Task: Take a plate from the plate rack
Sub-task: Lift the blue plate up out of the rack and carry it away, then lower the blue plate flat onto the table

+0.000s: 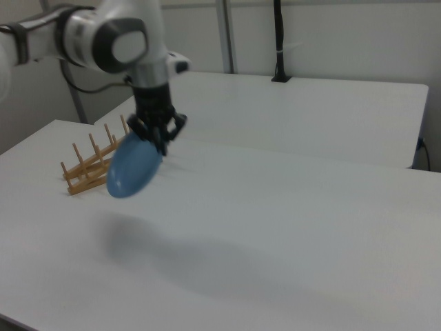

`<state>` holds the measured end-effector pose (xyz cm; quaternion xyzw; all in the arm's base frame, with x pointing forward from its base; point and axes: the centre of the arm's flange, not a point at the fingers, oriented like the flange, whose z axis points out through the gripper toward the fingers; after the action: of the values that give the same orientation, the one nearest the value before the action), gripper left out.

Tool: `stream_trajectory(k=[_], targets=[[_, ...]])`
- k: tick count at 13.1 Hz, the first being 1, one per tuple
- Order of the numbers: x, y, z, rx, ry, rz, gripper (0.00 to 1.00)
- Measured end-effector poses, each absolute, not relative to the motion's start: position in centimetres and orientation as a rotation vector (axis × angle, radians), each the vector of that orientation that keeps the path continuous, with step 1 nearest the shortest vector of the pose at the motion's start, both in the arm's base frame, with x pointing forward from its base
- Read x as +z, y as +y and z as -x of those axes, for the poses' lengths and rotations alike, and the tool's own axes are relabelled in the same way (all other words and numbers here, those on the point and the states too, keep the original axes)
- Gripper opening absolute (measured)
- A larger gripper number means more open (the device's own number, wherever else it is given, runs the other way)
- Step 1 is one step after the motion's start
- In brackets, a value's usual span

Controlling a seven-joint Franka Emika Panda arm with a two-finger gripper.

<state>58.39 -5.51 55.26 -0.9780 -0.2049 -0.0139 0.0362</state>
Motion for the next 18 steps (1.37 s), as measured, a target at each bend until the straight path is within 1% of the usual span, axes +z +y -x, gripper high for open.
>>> stream_trajectory(k=[3,6,8,9,12,16,17,18], targets=[[50.7,-8.7,-58.5,0.069,-0.589,2.961,0.07],[45.4,-9.9,-59.3,0.19,-0.551,2.926,0.07],[41.0,-10.5,-60.0,0.285,-0.529,2.893,0.07],[39.8,-10.7,-60.2,0.302,-0.522,2.887,0.07],[36.8,-11.5,-60.7,0.322,-0.5,2.88,0.07],[34.6,-11.8,-61.0,0.342,-0.489,2.873,0.07],[34.4,-11.8,-61.0,0.347,-0.484,2.872,0.11],[34.2,-11.9,-61.0,0.349,-0.473,2.874,0.2]])
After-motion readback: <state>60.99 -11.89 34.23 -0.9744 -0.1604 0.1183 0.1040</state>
